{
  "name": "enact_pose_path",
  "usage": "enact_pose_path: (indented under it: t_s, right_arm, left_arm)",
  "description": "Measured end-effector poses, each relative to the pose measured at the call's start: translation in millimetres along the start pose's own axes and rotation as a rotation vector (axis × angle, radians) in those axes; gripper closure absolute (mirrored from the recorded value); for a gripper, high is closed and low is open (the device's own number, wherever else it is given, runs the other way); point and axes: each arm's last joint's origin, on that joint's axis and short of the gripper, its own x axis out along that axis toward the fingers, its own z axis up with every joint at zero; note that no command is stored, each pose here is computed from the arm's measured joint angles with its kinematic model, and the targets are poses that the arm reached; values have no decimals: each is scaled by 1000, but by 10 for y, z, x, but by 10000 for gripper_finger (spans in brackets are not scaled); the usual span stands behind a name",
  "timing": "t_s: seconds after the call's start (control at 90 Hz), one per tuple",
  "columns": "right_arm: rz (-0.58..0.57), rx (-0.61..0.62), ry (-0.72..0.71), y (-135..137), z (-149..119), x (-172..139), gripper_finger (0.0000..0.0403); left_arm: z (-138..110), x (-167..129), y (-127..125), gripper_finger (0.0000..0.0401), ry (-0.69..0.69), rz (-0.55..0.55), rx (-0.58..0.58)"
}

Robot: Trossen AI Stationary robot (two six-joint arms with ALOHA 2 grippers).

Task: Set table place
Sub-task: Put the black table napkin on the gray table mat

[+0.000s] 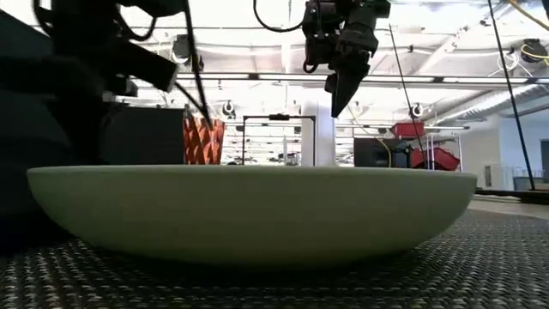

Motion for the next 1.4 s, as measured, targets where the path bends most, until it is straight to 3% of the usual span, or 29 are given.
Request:
enact_pose_path:
  t_s: [0.544, 0.844, 0.956, 1.1, 1.156, 1.311, 1.4]
  right_arm:
    - [10, 59, 42, 9, -41, -2, 200]
    - [9, 58, 36, 7, -35, -1, 200]
    - [9, 57, 36, 7, -35, -1, 200]
    - [8, 45, 33, 6, -32, -1, 200]
    - [5, 36, 30, -3, -31, -2, 200]
    - [-2, 48, 32, -61, -50, -13, 200]
    - [-3, 60, 38, -94, -67, -20, 200]
  left_arm:
    - [-12, 30, 0, 398, 78, -65, -7]
    - [-11, 32, 3, 324, 87, -75, -3]
    - [-20, 29, 57, 301, 96, -12, -12]
    - [-17, -72, 245, 293, 79, 227, -87]
    - [21, -174, 273, 293, 25, 259, -101]
    - [156, -434, 194, 293, -128, 119, -118]
    - [180, -462, 101, 292, -139, 19, -98]
